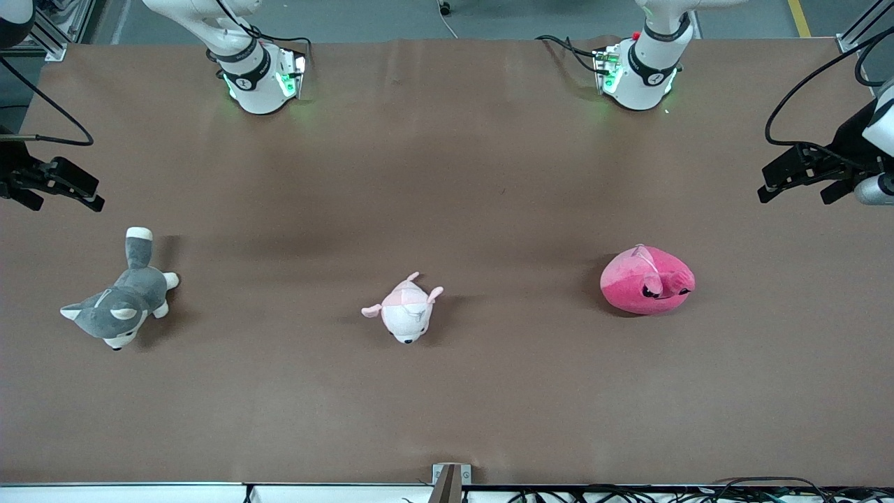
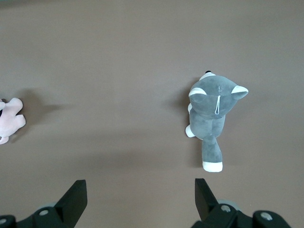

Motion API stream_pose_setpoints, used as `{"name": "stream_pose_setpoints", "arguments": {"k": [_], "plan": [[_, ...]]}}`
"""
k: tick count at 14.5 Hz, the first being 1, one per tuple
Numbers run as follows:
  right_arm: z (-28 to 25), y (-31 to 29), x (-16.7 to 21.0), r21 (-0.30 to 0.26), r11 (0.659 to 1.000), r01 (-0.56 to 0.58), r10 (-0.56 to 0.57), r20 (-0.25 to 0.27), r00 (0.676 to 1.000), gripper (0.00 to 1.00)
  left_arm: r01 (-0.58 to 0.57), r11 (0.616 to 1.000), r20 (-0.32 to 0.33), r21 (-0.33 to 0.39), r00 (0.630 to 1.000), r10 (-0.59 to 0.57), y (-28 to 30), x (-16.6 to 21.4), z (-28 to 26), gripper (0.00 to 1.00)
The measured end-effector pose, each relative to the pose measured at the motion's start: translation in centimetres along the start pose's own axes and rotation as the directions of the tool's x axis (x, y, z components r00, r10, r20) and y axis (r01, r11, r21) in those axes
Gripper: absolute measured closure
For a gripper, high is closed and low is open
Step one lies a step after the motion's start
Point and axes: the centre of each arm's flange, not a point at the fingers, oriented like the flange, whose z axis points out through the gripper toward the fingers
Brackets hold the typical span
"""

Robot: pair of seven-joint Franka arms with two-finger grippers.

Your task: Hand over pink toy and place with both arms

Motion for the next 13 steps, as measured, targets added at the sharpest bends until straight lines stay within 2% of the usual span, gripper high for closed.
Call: {"name": "stream_pose_setpoints", "arguments": {"k": [9, 13], "plan": [[0.3, -0.1, -0.2, 0.0, 1.0, 0.002, -0.002, 0.018, 1.0, 0.0, 0.005, 1.0, 0.002, 0.0, 1.0, -0.005, -0.3, 0.0, 0.1, 0.0], [0.7, -0.2, -0.4, 0.001, 1.0, 0.003, -0.003, 0.038, 0.999, 0.0, 0.021, 1.0, 0.036, 0.002, 0.999, -0.021, -1.2, 0.8, 2.0, 0.0]]}}
